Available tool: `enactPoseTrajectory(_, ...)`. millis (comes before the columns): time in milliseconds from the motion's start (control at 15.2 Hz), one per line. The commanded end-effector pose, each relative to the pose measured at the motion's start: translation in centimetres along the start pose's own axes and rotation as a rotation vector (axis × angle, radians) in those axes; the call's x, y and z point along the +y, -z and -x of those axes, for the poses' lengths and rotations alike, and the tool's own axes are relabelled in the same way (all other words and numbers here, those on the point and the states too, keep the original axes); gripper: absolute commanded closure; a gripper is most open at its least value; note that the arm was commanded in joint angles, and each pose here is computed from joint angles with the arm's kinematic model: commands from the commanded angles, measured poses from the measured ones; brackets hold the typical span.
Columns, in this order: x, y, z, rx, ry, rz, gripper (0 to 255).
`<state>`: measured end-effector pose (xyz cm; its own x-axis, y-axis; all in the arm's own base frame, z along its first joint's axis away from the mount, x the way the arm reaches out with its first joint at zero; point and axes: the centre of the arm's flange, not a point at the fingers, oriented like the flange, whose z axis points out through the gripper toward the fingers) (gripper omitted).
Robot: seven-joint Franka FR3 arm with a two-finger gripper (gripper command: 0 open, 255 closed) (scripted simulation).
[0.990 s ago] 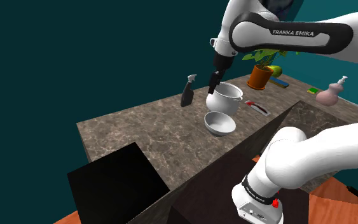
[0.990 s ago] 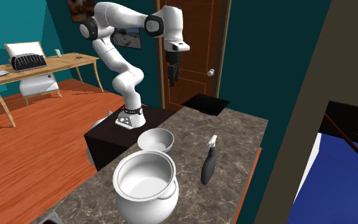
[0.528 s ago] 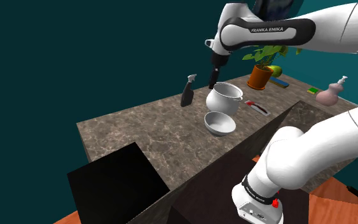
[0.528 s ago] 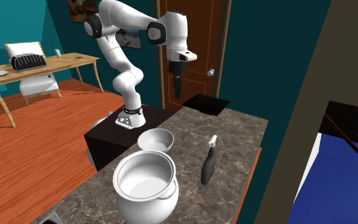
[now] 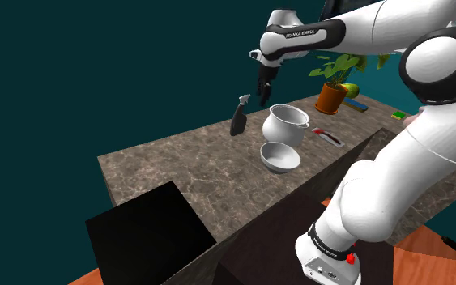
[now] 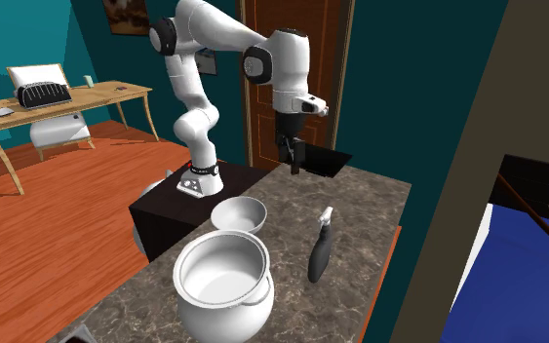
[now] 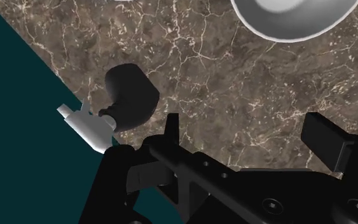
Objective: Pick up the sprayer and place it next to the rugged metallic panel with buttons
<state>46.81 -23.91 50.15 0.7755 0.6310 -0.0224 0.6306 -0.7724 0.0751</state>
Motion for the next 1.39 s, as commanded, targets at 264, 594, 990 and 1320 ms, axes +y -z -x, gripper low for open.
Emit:
enactPoseTrajectory(264,6.7,-2.7,-2.8,0.0,0.212,0.001,0)
enactPoseTrajectory(594,12.0,-4.8,-6.1,0.0,0.382,0.002,0)
enactPoseTrajectory(990,13.1,-7.4,-6.9,0.0,0.419,0.002,0)
enactPoseTrajectory(1320,13.1,-9.3,-6.9,0.0,0.419,0.002,0)
